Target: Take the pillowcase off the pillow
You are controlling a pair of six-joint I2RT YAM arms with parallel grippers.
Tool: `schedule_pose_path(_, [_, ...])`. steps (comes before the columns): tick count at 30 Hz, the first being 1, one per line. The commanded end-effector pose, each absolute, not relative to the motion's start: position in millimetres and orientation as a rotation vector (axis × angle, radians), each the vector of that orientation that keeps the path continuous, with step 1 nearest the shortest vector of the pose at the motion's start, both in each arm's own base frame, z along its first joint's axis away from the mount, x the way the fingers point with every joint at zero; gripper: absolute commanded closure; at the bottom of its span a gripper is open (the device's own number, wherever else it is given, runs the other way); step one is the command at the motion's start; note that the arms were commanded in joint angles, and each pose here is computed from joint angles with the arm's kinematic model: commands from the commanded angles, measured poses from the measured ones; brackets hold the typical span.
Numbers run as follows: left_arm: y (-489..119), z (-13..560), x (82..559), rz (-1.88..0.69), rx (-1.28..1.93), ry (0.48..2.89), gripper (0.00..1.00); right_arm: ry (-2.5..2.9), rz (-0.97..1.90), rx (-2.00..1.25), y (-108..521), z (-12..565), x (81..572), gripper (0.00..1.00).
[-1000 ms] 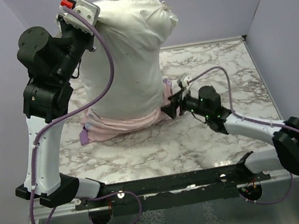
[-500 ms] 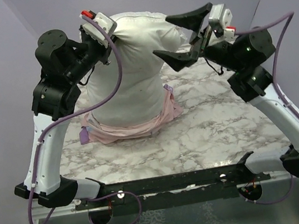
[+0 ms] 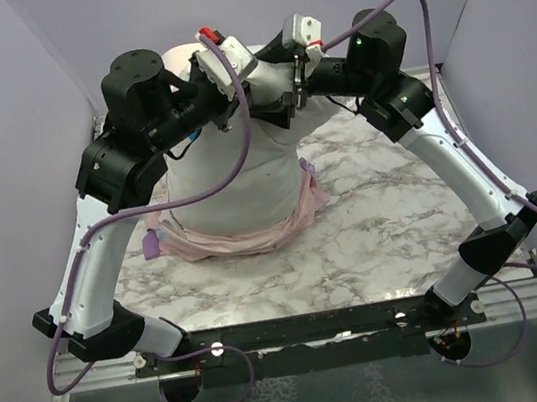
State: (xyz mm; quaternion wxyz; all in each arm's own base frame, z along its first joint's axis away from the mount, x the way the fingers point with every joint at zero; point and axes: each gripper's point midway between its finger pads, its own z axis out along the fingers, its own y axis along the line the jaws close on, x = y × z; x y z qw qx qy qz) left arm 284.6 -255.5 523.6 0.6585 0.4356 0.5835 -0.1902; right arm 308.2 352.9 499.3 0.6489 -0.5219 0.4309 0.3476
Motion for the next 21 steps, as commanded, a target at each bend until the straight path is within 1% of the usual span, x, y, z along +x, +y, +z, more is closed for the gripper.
schedule_pose_path(1, [-266.0,550.6,274.1,-0.452,0.991,1.218,0.99,1.175,0.824,-1.267,357.4,431.5,312.1,0.32])
schedule_pose_path(2, [-265.4,549.2,277.0,-0.438,0.989,1.223,0.88,1.229,0.763,-1.2,353.7,427.2,327.9,0.53])
schedule_pose_path(3, [-264.5,545.8,280.9,-0.419,0.989,1.235,0.6,1.263,0.688,-1.112,345.3,428.8,343.9,0.76])
schedule_pose_path(4, [-262.2,540.4,285.9,-0.389,0.988,1.255,0.28,1.26,0.635,-1.03,335.1,434.0,354.9,0.94])
schedule_pose_path(5, [-257.9,533.7,292.0,-0.353,0.977,1.286,0.13,1.203,0.625,-0.958,318.4,453.7,352.6,0.99])
schedule_pose_path(6, [-252.0,526.2,298.6,-0.313,0.961,1.322,0.03,1.145,0.645,-0.906,304.1,465.1,351.3,0.99])
schedule_pose_path(9, [-218.9,493.0,320.4,-0.235,0.927,1.443,0.01,1.009,0.705,-0.842,256.7,491.1,340.7,0.99])
schedule_pose_path(14, [-140.5,416.1,342.7,-0.292,0.853,1.692,0.01,0.926,0.662,-0.916,231.8,495.2,323.5,0.99])
schedule_pose_path(18, [-93.5,339.5,334.3,-0.303,0.912,1.812,0.01,0.906,0.666,-0.929,225.7,493.0,314.8,0.99])
schedule_pose_path(21, [-68.6,294.3,327.9,-0.335,0.953,1.89,0.01,0.908,0.676,-0.938,225.4,487.1,312.5,0.99])
